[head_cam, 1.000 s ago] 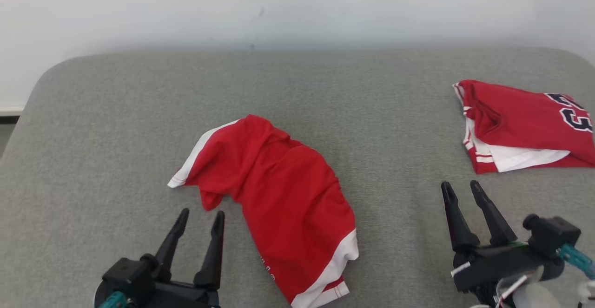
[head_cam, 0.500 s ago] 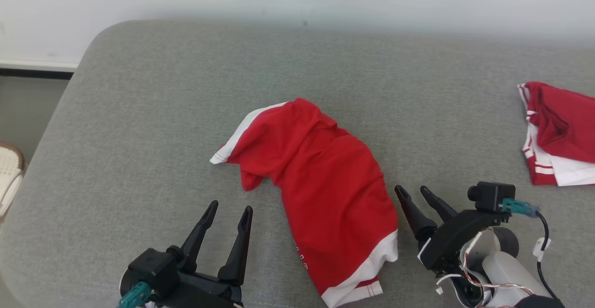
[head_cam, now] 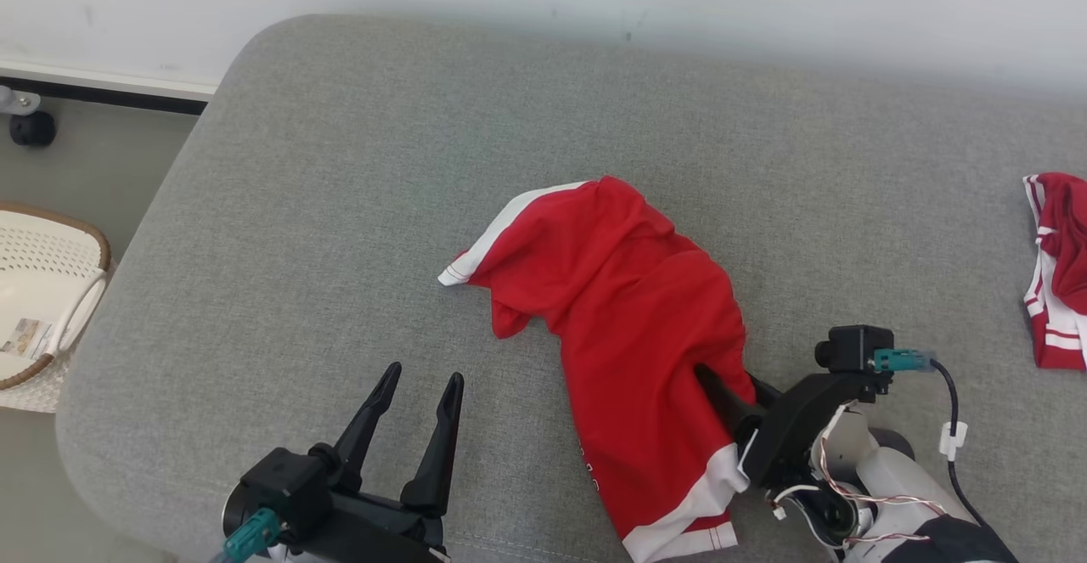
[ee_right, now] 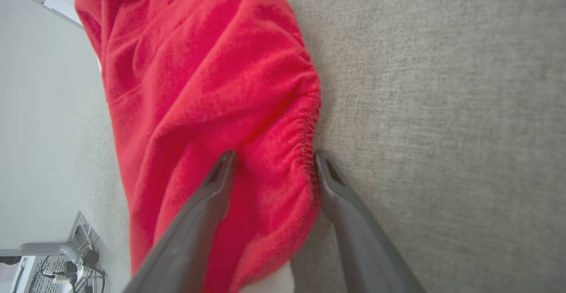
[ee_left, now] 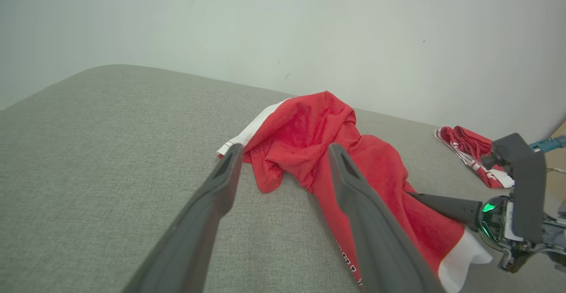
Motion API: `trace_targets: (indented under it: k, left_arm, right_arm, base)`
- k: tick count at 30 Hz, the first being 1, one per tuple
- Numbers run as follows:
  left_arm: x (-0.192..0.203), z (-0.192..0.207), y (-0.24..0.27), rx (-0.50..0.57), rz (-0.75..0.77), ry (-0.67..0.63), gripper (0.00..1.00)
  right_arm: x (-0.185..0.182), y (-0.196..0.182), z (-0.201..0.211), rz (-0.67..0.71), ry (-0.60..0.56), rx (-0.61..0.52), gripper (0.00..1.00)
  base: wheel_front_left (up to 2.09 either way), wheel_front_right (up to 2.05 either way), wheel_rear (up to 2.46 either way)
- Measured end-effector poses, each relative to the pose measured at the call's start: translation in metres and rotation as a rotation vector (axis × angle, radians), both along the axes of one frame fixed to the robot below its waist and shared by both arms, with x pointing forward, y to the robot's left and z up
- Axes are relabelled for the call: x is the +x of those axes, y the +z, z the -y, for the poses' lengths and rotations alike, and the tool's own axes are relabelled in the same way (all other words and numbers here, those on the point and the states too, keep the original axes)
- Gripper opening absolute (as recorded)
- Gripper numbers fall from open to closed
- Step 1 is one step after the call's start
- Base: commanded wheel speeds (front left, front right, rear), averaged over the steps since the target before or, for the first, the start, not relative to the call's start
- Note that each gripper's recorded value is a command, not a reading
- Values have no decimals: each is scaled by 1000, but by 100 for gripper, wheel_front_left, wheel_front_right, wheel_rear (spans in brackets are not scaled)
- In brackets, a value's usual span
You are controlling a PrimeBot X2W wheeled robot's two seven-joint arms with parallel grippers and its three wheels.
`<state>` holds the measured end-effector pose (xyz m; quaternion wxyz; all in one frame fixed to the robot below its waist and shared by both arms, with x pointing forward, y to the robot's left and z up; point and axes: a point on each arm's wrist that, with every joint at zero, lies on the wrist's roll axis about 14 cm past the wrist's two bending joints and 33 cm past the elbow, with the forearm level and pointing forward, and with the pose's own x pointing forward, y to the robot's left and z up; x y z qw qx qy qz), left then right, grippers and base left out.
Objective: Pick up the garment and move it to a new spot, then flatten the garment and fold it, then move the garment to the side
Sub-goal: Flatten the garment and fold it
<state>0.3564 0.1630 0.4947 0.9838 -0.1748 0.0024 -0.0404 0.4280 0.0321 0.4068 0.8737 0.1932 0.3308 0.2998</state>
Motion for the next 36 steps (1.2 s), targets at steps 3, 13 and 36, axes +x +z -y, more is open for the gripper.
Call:
trace_targets:
  k: [3, 13, 36]
  left_arm:
    - [-1, 1, 0, 4, 0, -4, 100]
    - [3, 24, -1, -11, 8, -92, 100]
    - [-13, 156, -63, -51, -270, -533, 100]
  right_arm:
    - [6, 11, -6, 23, -10, 32, 0]
    - [42, 70, 3, 219, -113, 143, 0]
    - [72, 111, 117, 454, -482, 220, 0]
  base:
    - [0, 0, 0]
    - [0, 0, 0]
    - [0, 0, 0]
